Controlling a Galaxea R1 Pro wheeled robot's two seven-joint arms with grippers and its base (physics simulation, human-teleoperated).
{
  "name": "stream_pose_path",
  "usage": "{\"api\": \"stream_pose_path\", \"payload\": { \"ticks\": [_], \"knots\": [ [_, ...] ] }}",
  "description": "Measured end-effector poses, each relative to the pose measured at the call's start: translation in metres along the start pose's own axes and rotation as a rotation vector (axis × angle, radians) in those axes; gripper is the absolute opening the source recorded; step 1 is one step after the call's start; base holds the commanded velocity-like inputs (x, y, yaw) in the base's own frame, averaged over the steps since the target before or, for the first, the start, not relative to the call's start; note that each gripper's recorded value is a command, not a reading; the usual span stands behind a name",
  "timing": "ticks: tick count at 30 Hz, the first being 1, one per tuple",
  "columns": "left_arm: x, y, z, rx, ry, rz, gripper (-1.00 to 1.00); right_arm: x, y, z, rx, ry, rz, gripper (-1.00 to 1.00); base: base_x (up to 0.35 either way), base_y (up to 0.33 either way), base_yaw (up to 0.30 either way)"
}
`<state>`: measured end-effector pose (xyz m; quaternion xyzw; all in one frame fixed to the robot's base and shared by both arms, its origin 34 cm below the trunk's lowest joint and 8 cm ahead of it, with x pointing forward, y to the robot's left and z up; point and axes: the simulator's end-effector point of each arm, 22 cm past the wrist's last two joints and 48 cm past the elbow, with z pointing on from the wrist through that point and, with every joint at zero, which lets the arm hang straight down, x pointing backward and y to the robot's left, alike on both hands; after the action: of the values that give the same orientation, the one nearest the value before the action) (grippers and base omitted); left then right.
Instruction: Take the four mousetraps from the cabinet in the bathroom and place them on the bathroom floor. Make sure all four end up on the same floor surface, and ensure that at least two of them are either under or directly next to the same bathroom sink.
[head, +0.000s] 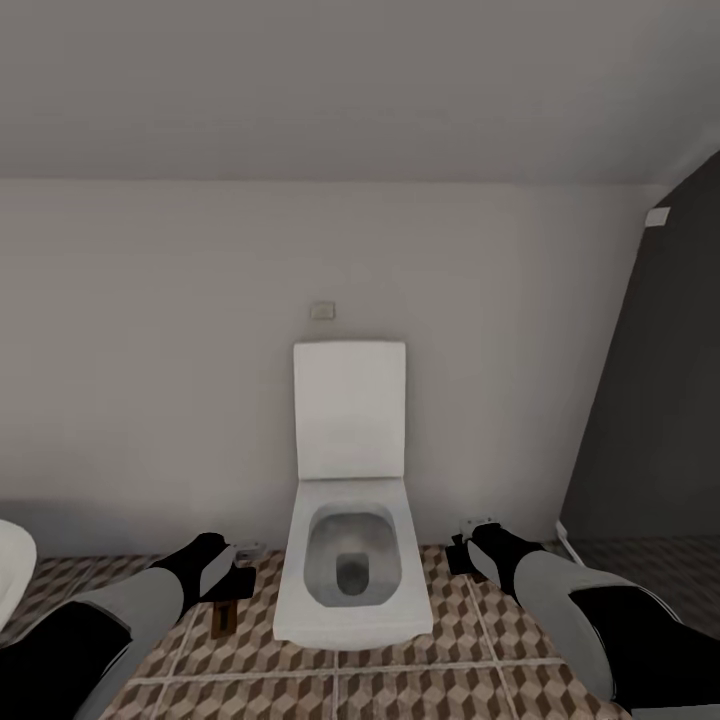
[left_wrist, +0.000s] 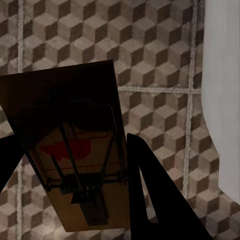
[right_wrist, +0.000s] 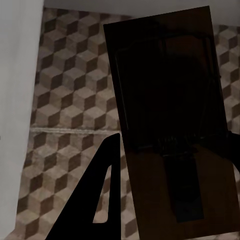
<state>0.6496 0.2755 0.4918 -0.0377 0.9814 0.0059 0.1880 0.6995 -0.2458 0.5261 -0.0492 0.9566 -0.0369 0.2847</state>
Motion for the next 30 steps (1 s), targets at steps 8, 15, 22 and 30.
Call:
{"api": "stream_pose_path", "payload": {
  "ticks": [8,15,22,30],
  "knots": [
    [0.010,0.001,0.015,-0.002,0.001,0.000,-1.00,0.012,0.002,0.012,0.000,0.000,0.000,-1.00,0.000,0.000,0.000],
    [0.019,0.001,0.028,-0.003,0.001,0.000,-1.00,0.023,0.004,0.023,0.000,0.000,0.000,-1.00,0.000,0.000,0.000],
    [0.028,0.002,0.040,-0.005,0.002,0.000,-1.00,0.035,0.005,0.034,0.000,-0.001,0.000,-1.00,0.000,0.000,0.000],
    [0.039,0.003,0.055,-0.005,0.003,0.000,-1.00,0.048,0.007,0.046,0.000,-0.001,0.000,-1.00,0.000,0.000,0.000]
  ]
}}
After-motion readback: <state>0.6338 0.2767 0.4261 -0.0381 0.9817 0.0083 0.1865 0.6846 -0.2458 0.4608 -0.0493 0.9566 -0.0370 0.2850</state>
